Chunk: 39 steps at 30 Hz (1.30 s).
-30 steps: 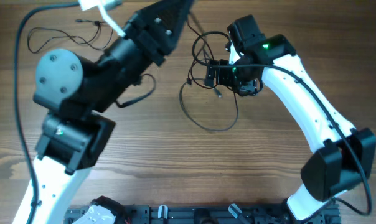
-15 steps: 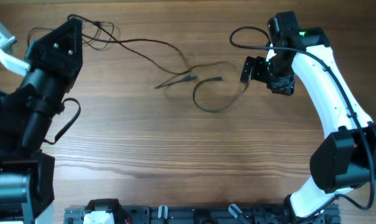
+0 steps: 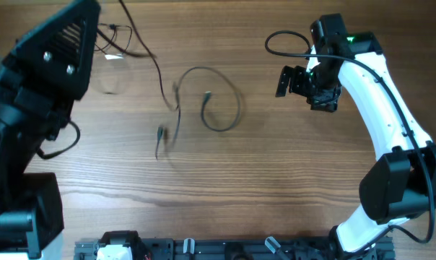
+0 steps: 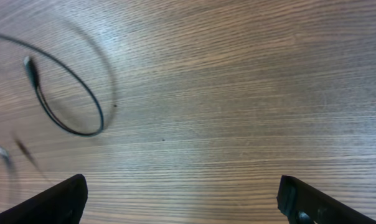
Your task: Untangle cables
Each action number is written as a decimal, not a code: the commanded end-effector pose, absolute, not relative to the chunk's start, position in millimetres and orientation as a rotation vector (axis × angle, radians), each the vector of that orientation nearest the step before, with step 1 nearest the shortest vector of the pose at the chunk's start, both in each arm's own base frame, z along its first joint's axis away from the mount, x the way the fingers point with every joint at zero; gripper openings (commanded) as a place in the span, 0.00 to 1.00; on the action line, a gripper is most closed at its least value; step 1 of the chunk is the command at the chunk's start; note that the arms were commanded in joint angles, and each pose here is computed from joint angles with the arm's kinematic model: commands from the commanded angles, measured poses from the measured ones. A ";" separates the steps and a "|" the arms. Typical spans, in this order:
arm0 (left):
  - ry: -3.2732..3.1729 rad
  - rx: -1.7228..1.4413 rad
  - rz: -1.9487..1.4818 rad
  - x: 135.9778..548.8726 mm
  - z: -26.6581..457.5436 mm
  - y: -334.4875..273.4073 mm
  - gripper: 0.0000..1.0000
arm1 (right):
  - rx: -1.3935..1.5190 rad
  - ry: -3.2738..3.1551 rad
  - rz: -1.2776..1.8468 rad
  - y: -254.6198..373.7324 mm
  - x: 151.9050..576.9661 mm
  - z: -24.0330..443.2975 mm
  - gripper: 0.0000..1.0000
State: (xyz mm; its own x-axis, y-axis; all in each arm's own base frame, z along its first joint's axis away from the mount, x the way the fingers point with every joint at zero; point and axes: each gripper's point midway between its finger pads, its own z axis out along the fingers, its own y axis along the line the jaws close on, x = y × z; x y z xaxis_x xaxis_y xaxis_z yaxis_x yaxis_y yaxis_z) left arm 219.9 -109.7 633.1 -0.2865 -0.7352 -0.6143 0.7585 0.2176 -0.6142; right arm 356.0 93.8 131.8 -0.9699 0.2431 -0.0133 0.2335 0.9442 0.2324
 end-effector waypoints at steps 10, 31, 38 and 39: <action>1.400 0.005 -1.525 280.1 581.4 -140.3 0.04 | 0.048 3.057 0.793 140.4 342.0 146.3 1.00; 1.473 -0.625 -1.041 384.3 498.0 6.0 0.04 | 0.021 3.043 0.800 144.0 344.3 146.5 1.00; 1.486 -0.791 -0.912 400.4 464.3 70.4 0.04 | 0.023 3.042 0.800 143.9 344.5 146.5 1.00; 1.495 -0.823 -0.899 403.0 456.5 79.0 0.04 | 0.025 3.043 0.800 144.0 344.4 146.5 1.00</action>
